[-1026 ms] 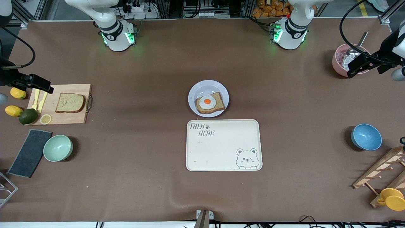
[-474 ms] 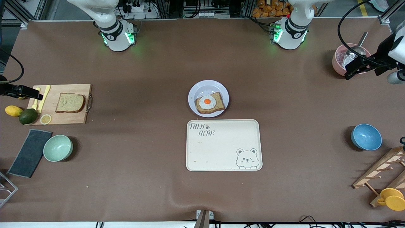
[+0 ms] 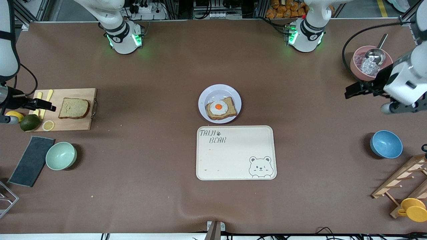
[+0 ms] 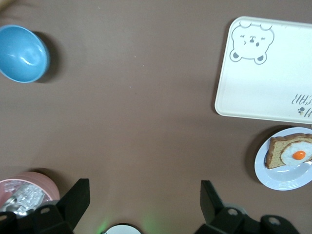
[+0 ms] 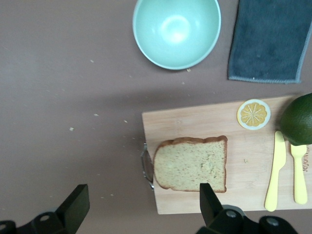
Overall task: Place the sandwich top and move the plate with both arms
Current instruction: 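Reach the right gripper to the bread slice while the left gripper approaches the plate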
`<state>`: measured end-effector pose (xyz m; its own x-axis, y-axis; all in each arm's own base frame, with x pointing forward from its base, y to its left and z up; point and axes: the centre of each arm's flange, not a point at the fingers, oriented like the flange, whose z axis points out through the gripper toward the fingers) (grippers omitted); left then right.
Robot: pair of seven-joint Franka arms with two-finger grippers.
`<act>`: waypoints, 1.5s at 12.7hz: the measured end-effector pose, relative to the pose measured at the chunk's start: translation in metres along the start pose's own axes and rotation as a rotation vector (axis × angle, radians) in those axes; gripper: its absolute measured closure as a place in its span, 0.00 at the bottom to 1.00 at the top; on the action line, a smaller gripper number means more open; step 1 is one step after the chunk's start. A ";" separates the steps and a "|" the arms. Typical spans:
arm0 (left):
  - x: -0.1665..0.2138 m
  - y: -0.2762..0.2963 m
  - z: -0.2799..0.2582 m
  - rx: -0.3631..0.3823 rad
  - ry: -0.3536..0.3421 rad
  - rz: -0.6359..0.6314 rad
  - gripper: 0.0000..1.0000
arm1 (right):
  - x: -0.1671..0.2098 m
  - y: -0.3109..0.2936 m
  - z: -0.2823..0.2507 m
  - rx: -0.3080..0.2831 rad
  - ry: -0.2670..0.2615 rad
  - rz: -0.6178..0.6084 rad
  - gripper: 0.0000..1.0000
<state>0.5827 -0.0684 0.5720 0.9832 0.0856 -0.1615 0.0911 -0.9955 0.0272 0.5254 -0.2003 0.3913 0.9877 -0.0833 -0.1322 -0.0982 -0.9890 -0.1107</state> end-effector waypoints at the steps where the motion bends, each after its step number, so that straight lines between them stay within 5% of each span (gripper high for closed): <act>1: 0.006 0.003 0.011 -0.021 -0.011 0.003 0.00 | -0.004 0.013 0.014 0.012 -0.011 -0.006 0.00; 8: 0.006 0.047 0.056 -0.156 0.022 0.037 0.00 | -0.007 0.095 0.102 0.100 0.000 -0.101 0.05; 11: -0.004 0.053 0.090 -0.262 0.050 0.029 0.00 | -0.008 0.103 0.121 0.111 -0.018 -0.107 0.10; 13: -0.010 0.054 0.107 -0.382 0.023 0.017 0.00 | -0.011 0.113 0.131 0.127 -0.014 -0.126 0.27; 19: -0.010 0.045 0.132 -0.584 -0.004 0.001 0.00 | -0.028 0.149 0.170 0.187 -0.019 -0.131 0.35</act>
<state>0.5564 -0.1192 0.4447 0.9828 0.0836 -0.1647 0.1636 -0.8075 0.5667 0.4626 -0.3244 0.2111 0.9913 0.0488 -0.1225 0.0087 -0.9512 -0.3084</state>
